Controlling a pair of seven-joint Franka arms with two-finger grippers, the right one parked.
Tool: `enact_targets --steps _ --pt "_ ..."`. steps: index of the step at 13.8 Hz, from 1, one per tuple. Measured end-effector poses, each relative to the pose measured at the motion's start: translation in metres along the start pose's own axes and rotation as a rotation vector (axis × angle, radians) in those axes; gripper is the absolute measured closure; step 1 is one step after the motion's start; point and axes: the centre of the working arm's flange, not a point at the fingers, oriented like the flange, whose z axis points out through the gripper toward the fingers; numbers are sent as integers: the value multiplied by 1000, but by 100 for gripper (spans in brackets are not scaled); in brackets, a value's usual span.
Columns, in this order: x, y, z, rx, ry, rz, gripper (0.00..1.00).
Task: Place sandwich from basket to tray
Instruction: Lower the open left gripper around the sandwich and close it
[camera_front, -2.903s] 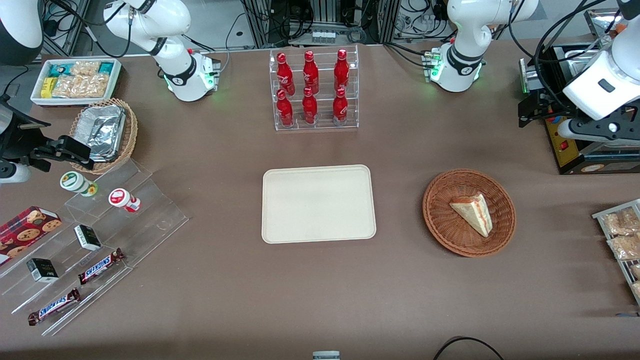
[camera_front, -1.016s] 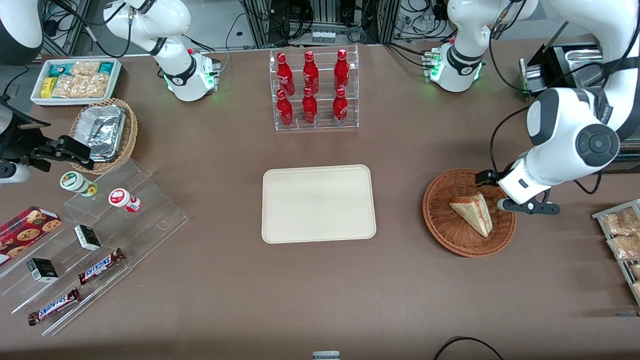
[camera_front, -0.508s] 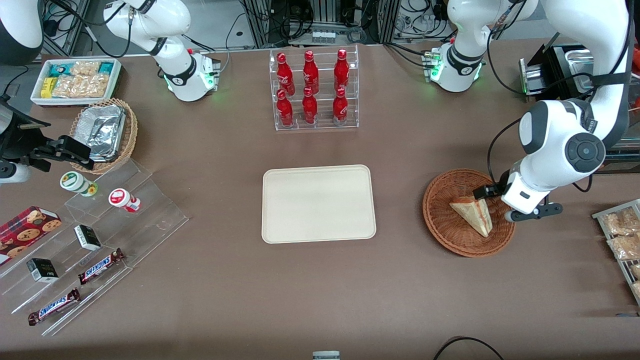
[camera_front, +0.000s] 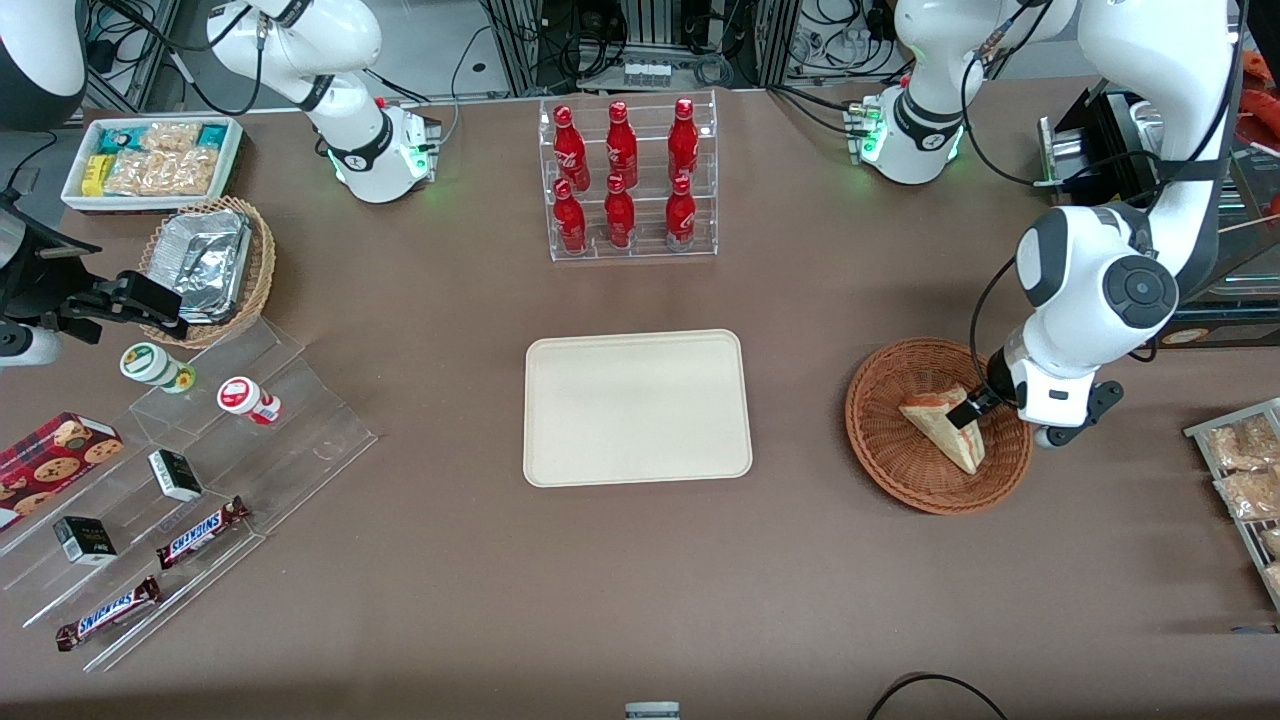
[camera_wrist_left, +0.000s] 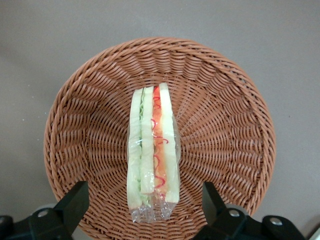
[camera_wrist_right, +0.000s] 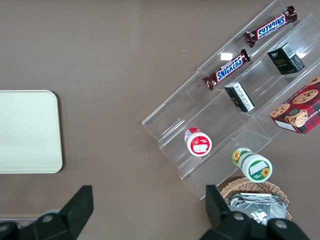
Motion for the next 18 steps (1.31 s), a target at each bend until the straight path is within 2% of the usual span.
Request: enact_targets --steps 6,14,15,18 --pt "0 0 17 -9 5 -53 0" --pt "-2 6 57 -7 -13 -98 0" --pt "-2 5 58 -6 -14 -104 4" --pt "-3 5 62 2 -23 -128 39"
